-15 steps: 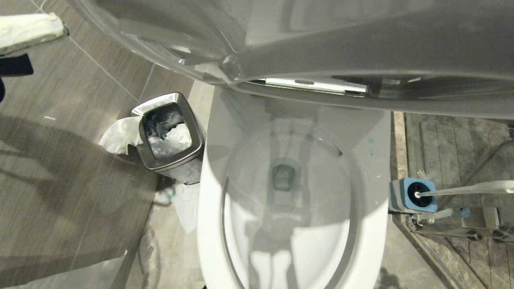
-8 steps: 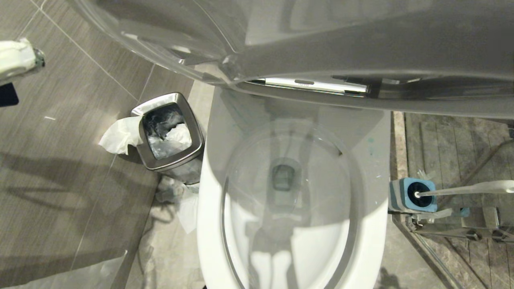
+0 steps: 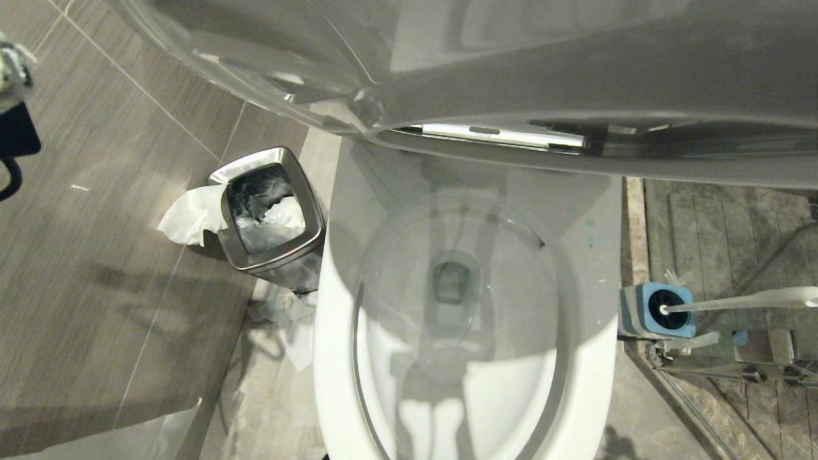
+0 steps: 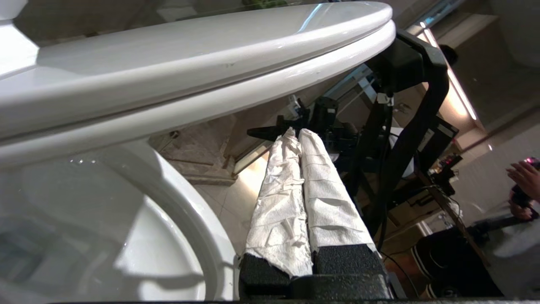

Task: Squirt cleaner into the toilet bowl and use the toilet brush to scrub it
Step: Close the toilet lid

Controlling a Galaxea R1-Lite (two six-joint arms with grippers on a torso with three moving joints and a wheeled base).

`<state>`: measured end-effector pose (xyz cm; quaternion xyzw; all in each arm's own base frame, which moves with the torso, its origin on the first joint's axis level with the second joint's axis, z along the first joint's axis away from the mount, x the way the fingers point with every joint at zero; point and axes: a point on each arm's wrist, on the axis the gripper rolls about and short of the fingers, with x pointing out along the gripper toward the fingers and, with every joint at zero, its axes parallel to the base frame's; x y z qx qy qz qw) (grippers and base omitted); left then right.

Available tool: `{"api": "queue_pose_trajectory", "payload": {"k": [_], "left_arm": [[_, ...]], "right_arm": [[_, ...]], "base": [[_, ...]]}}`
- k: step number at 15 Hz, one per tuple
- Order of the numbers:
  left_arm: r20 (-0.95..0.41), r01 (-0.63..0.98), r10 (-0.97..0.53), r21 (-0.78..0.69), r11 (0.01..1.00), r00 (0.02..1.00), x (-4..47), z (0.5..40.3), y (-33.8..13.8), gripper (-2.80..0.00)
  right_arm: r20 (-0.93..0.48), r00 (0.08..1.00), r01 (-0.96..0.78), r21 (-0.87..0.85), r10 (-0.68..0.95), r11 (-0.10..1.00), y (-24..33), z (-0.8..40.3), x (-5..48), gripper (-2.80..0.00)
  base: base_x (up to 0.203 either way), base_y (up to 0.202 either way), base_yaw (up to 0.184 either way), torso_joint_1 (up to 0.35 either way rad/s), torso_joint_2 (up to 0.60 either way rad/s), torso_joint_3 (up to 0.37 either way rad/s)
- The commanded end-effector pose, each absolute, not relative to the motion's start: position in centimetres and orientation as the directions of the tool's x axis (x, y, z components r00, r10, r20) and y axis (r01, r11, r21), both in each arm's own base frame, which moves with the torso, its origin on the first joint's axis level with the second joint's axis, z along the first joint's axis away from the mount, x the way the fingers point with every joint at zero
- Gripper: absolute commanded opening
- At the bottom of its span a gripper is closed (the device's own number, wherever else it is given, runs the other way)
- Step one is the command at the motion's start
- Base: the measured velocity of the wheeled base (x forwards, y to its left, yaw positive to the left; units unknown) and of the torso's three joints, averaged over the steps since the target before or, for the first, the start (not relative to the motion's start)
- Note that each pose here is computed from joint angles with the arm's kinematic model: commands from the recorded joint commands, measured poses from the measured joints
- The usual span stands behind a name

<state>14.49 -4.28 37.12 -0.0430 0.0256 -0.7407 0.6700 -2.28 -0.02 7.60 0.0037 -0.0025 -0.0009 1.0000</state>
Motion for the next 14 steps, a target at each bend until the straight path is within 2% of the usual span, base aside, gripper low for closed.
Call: {"api": "queue_pose_trajectory", "payload": {"k": [1,10,12,13,14], "left_arm": [[0.025,0.986,-0.991,-0.098,-0.135,-0.134,14.8,37.1,-4.8,-2.8],[0.025,0.983,-0.986,-0.068,-0.168,-0.167,15.5,36.8,-5.4,-2.8],[0.083,0.99,-0.993,-0.102,-0.097,-0.088,15.9,36.7,-5.5,-2.8],[0.137,0.988,-0.991,-0.156,-0.02,0.002,16.3,36.5,-5.6,-2.8],[0.193,0.968,-0.972,-0.235,0.084,0.131,16.9,36.2,-5.7,-2.8]], "right_arm": [[0.005,1.0,0.001,0.008,-0.002,1.0,0.0,7.6,-2.3,-2.8],[0.005,1.0,0.001,0.008,-0.002,1.0,0.0,7.6,-2.3,-2.8],[0.005,1.0,0.001,0.008,-0.002,1.0,0.0,7.6,-2.3,-2.8],[0.005,1.0,0.001,0.008,-0.002,1.0,0.0,7.6,-2.3,-2.8],[0.005,1.0,0.001,0.008,-0.001,1.0,0.0,7.6,-2.3,-2.8]], "base": [[0.0,0.0,0.0,0.0,0.0,0.0],[0.0,0.0,0.0,0.0,0.0,0.0],[0.0,0.0,0.0,0.0,0.0,0.0],[0.0,0.0,0.0,0.0,0.0,0.0],[0.0,0.0,0.0,0.0,0.0,0.0]]}}
